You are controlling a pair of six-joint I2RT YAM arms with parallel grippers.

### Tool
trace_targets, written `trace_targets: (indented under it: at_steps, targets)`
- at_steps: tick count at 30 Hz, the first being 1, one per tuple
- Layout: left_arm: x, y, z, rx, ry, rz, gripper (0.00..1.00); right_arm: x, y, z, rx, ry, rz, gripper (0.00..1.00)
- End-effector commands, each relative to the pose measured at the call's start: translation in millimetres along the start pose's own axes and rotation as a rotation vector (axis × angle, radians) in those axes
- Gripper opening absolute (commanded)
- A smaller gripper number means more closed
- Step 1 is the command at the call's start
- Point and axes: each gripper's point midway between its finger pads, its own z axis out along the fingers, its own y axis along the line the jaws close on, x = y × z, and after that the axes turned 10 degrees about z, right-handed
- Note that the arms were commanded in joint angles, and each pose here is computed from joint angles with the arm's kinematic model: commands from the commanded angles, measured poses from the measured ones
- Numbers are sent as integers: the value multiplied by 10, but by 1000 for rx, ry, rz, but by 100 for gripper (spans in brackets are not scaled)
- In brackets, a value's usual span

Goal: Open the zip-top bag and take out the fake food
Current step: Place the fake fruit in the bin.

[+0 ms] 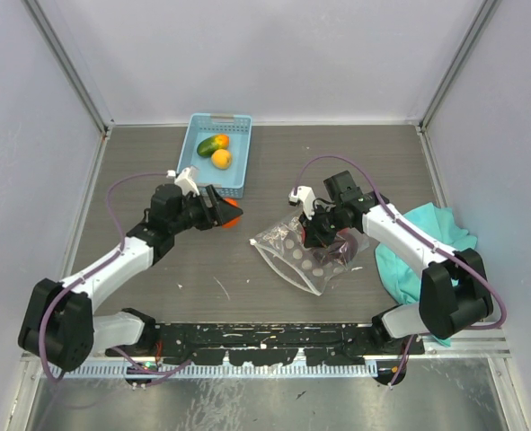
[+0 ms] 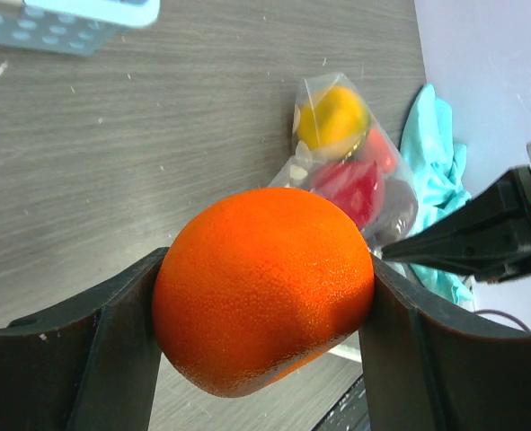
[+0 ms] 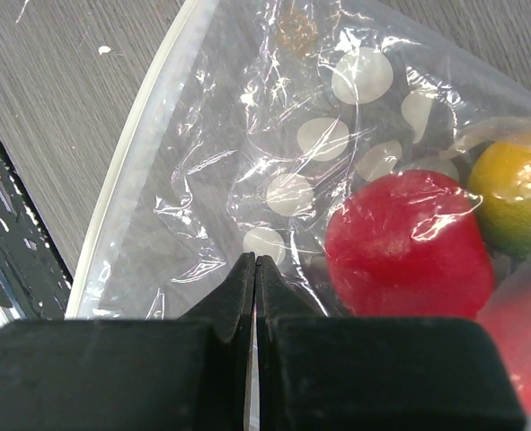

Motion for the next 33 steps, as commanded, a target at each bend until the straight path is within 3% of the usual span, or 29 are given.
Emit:
trace_targets:
  at_steps: [1,11,26,33]
  targets:
    - [-449,-102,69,32,-80,38,11,-218,59,-137,-4,-78,-47,5]
    - [-825,236,364,-181,-81,-6,9,-251,94,-159,-14,-98,-46,5]
    - [-1267,958,503,-678,-47,-25,6,-294,108,-200,-8,-122,-53,7]
    - [-1325,1236,614,-849,53,13,8,-299,120,-206,-12,-126,-54,8]
